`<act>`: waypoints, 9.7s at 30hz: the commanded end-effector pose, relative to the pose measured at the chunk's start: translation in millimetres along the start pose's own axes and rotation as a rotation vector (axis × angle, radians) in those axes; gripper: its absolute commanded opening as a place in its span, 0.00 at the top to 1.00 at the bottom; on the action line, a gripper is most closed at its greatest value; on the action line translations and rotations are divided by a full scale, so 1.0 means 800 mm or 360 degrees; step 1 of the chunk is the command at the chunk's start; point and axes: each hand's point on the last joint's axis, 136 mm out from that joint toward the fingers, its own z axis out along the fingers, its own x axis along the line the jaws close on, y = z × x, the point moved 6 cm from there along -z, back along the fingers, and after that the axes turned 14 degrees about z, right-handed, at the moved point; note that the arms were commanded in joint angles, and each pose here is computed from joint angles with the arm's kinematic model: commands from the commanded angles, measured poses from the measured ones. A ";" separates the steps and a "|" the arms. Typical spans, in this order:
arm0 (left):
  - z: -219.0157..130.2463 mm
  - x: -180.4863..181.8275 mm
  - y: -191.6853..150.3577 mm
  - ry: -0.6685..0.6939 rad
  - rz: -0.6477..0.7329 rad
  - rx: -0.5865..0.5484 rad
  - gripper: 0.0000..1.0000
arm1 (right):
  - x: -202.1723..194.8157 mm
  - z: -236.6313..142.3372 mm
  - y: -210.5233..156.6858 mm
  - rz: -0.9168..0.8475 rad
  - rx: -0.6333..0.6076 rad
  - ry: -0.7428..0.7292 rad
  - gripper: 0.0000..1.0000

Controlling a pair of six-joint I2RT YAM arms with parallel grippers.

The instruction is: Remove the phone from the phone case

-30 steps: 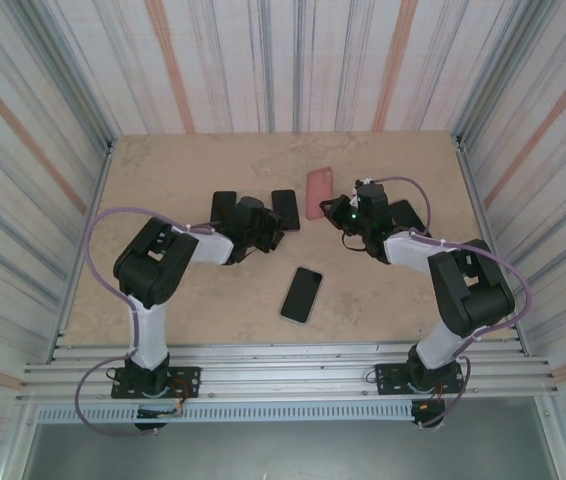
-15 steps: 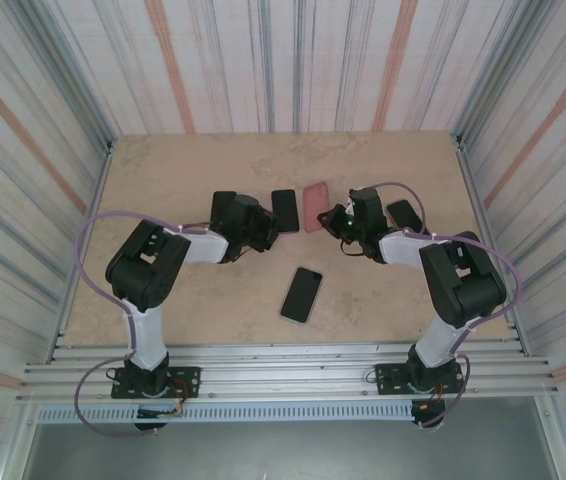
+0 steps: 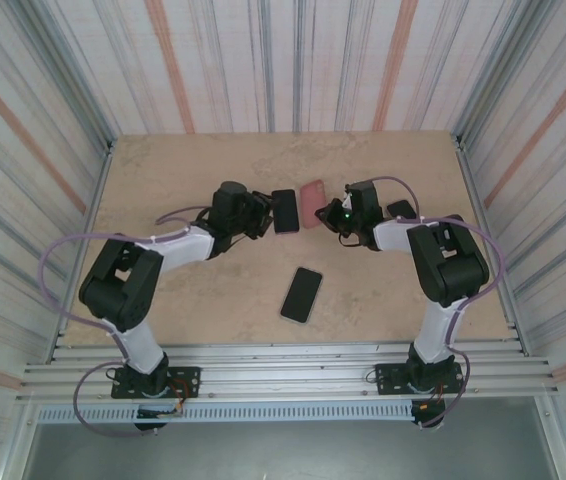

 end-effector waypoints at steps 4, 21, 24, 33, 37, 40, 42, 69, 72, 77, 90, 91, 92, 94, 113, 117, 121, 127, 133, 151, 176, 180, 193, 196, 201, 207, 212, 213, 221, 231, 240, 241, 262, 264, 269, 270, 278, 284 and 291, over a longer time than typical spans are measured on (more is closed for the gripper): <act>-0.039 -0.005 0.007 0.0014 0.0159 0.0030 0.37 | -0.005 0.019 0.006 -0.0045 0.0084 -0.0015 0.89; -0.061 -0.033 0.020 -0.0046 0.0332 0.0043 0.33 | -0.009 0.020 0.006 -0.0181 0.0173 -0.0158 0.63; -0.066 -0.040 0.023 -0.0058 0.0365 0.0028 0.32 | -0.006 0.009 0.008 -0.0255 0.0161 -0.0225 0.56; -0.071 -0.062 0.024 -0.0103 0.0509 0.0106 0.11 | 0.022 -0.045 0.023 -0.0570 0.0077 -0.0478 0.38; -0.074 -0.063 0.024 -0.0080 0.0582 0.0118 0.02 | 0.031 -0.071 0.022 -0.0628 0.0059 -0.0537 0.35; -0.074 -0.061 0.022 -0.0054 0.0651 0.0155 0.01 | 0.026 -0.088 0.013 -0.0579 0.0059 -0.0576 0.34; -0.075 -0.058 0.022 -0.0038 0.0682 0.0171 0.01 | 0.023 -0.101 0.005 -0.0551 0.0035 -0.0600 0.33; -0.135 0.002 -0.025 0.0114 0.0880 0.0538 0.01 | -0.011 -0.131 -0.222 -0.0280 0.0083 -0.1007 0.01; -0.141 0.010 -0.032 0.0110 0.0866 0.0553 0.01 | -0.015 -0.131 -0.229 -0.0167 0.0030 -0.1052 0.01; -0.153 0.013 -0.037 0.0106 0.0904 0.0569 0.01 | -0.016 -0.117 -0.241 -0.0076 -0.0007 -0.1106 0.00; -0.178 0.026 -0.043 0.0157 0.0942 0.0503 0.01 | -0.030 -0.074 -0.258 0.0012 0.0087 -0.1373 0.09; -0.179 0.026 -0.043 0.0162 0.0948 0.0500 0.01 | -0.032 -0.073 -0.258 0.0022 0.0094 -0.1390 0.10; -0.180 0.026 -0.043 0.0165 0.0960 0.0497 0.01 | -0.036 -0.071 -0.259 0.0034 0.0104 -0.1416 0.10; -0.180 0.027 -0.042 0.0173 0.0976 0.0493 0.01 | -0.040 -0.068 -0.260 0.0040 0.0122 -0.1453 0.10; -0.174 0.037 -0.042 0.0145 0.0976 0.0476 0.02 | -0.078 -0.058 -0.262 0.0000 0.0234 -0.1603 0.40; -0.171 0.033 -0.040 0.0133 0.0983 0.0460 0.02 | -0.054 -0.065 -0.248 -0.0067 0.0226 -0.1463 0.42; -0.165 0.021 -0.034 0.0094 0.0992 0.0448 0.03 | -0.017 -0.071 -0.236 -0.0354 0.0254 -0.1168 0.42; -0.149 -0.014 -0.022 -0.0036 0.1012 0.0452 0.05 | 0.017 -0.088 -0.208 -0.0576 0.0185 -0.0759 0.47; -0.130 -0.054 -0.016 -0.0199 0.1034 0.0476 0.09 | 0.065 -0.108 -0.172 -0.0798 0.0115 -0.0382 0.52; -0.067 -0.134 -0.040 -0.0344 0.1280 0.0575 0.36 | 0.142 -0.154 -0.111 -0.1003 -0.0023 0.0114 0.53; -0.041 -0.166 -0.038 -0.0446 0.1255 0.0570 0.92 | 0.156 -0.161 -0.096 -0.1038 0.0006 0.0179 0.40; -0.047 -0.175 -0.021 -0.0496 0.1205 0.0498 0.92 | 0.155 -0.160 -0.096 -0.1034 0.0017 0.0170 0.26; -0.072 -0.200 0.041 -0.0613 0.1045 0.0220 0.91 | 0.156 -0.188 -0.058 -0.0733 -0.0133 0.0325 0.11; -0.075 -0.200 0.052 -0.0635 0.0975 0.0156 0.91 | 0.154 -0.194 -0.044 -0.0566 -0.0202 0.0412 0.12; -0.080 -0.210 0.064 -0.0740 0.0909 0.0117 0.90 | 0.159 -0.196 -0.033 -0.0360 -0.0250 0.0563 0.14; -0.086 -0.212 0.073 -0.0786 0.0852 0.0045 0.90 | 0.166 -0.190 -0.030 -0.0180 -0.0246 0.0722 0.19; -0.091 -0.216 0.079 -0.0827 0.0817 -0.0004 0.90 | 0.171 -0.182 -0.031 -0.0103 -0.0219 0.0785 0.23; -0.092 -0.218 0.081 -0.0841 0.0817 -0.0015 0.90 | 0.170 -0.179 -0.032 -0.0094 -0.0208 0.0781 0.24; -0.095 -0.223 0.084 -0.0876 0.0787 -0.0043 0.91 | 0.165 -0.164 -0.039 -0.0039 -0.0152 0.0783 0.30; -0.093 -0.196 0.093 -0.0752 0.0486 -0.0375 0.91 | 0.181 -0.144 -0.055 0.0164 -0.0123 0.0937 0.39; -0.092 -0.208 0.070 -0.0680 0.0431 -0.0670 0.91 | 0.186 -0.122 -0.083 0.0461 -0.0315 0.1065 0.43; -0.091 -0.208 0.066 -0.0668 0.0432 -0.0690 0.92 | 0.187 -0.121 -0.085 0.0482 -0.0341 0.1077 0.44; -0.092 -0.192 0.035 -0.0676 0.0241 -0.0776 0.96 | 0.218 -0.115 -0.066 0.0699 -0.0597 0.1377 0.70; -0.087 -0.188 0.033 -0.0684 0.0161 -0.0738 0.96 | 0.218 -0.116 -0.064 0.0704 -0.0608 0.1384 0.73; -0.087 -0.191 0.029 -0.0712 0.0136 -0.0715 0.94 | 0.224 -0.117 -0.062 0.0680 -0.0596 0.1409 0.80; -0.087 -0.189 0.029 -0.0699 0.0135 -0.0713 0.93 | 0.224 -0.116 -0.063 0.0674 -0.0588 0.1408 0.82; -0.089 -0.187 0.028 -0.0693 0.0141 -0.0720 0.80 | 0.223 -0.122 -0.057 0.0625 -0.0604 0.1420 0.94; -0.089 -0.186 0.027 -0.0702 0.0170 -0.0693 0.53 | 0.225 -0.129 -0.053 0.0530 -0.0601 0.1424 1.00; -0.103 -0.188 0.036 -0.0614 0.0439 -0.0610 0.33 | 0.229 -0.148 -0.042 0.0174 -0.0554 0.1347 1.00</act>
